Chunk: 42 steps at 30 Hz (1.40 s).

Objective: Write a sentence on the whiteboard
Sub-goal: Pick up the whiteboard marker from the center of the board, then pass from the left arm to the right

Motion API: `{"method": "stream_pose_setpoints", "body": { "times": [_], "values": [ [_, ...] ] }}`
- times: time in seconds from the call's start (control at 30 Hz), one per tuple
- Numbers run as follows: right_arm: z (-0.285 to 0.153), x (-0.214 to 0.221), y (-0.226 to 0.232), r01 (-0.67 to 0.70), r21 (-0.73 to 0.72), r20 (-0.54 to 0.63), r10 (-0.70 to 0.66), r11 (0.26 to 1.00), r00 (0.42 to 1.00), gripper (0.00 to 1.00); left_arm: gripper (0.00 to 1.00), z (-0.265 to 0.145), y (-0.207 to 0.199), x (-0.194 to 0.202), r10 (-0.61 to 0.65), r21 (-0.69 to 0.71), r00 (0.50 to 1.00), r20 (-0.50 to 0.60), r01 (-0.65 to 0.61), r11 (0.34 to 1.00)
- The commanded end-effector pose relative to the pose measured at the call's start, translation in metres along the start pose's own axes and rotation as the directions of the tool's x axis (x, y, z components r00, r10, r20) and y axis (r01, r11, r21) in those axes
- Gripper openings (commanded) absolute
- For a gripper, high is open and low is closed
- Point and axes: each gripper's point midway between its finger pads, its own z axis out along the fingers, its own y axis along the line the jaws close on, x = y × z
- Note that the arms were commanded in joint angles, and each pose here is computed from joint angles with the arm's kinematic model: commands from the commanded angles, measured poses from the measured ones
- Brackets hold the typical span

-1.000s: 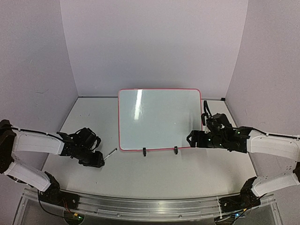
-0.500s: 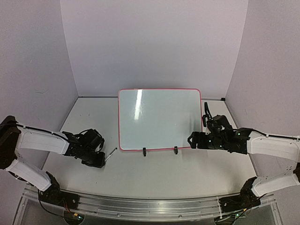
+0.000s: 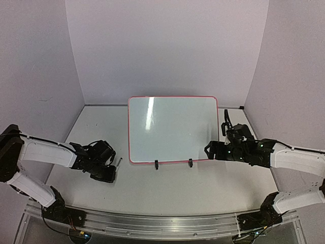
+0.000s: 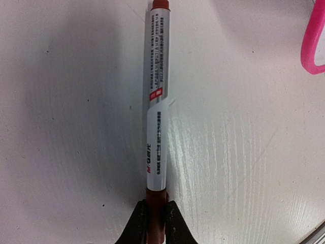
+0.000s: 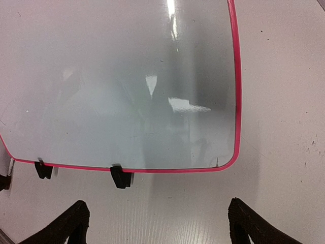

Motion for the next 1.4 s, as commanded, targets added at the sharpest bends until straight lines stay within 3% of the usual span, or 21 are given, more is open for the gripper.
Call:
{"method": "stream_pose_setpoints", "body": {
  "times": [0.0,0.17,0.37,0.47,0.6,0.83,1.0,1.17,1.37],
  "values": [
    [-0.002,-0.007,-0.001,-0.027,0.005,0.027,0.027,1.0,0.999,0.91,0.0,-0.002,0.009,0.021,-0.02,-0.031,0.998,-0.066,0.018,0.999],
    [-0.011,-0.012,0.01,-0.019,-0.038,0.005,0.019,0.999,1.0,0.93,0.0,-0.02,0.022,0.012,-0.093,-0.066,0.995,0.037,0.096,0.993],
    [-0.032,-0.03,0.031,0.014,-0.123,-0.027,-0.017,0.992,0.999,0.98,0.0,-0.071,0.023,-0.017,-0.126,-0.011,0.966,0.226,0.132,0.991],
    [-0.036,-0.036,0.049,0.001,-0.226,-0.073,-0.018,0.974,0.997,0.98,0.0,-0.106,0.004,-0.043,-0.086,0.065,0.946,0.312,0.069,0.996],
    [-0.048,-0.047,0.081,-0.019,-0.416,-0.145,-0.046,0.909,0.988,0.98,0.0,-0.143,-0.036,-0.067,0.033,0.19,0.926,0.376,-0.112,0.975],
    [-0.071,-0.051,0.127,-0.113,-0.682,-0.289,-0.124,0.723,0.949,0.98,0.0,-0.177,-0.109,-0.069,0.174,0.439,0.891,0.42,-0.367,0.82],
    [-0.092,-0.044,0.149,-0.194,-0.77,-0.373,-0.183,0.608,0.91,0.95,0.0,-0.18,-0.165,-0.054,0.298,0.495,0.86,0.415,-0.488,0.719],
    [-0.102,-0.035,0.16,-0.221,-0.799,-0.406,-0.229,0.56,0.885,0.92,0.0,-0.181,-0.229,-0.028,0.437,0.55,0.803,0.405,-0.596,0.586],
    [-0.108,-0.01,0.169,-0.262,-0.812,-0.458,-0.292,0.521,0.839,0.82,0.0,-0.182,-0.273,-0.012,0.492,0.631,0.77,0.407,-0.626,0.458]
  ]
}}
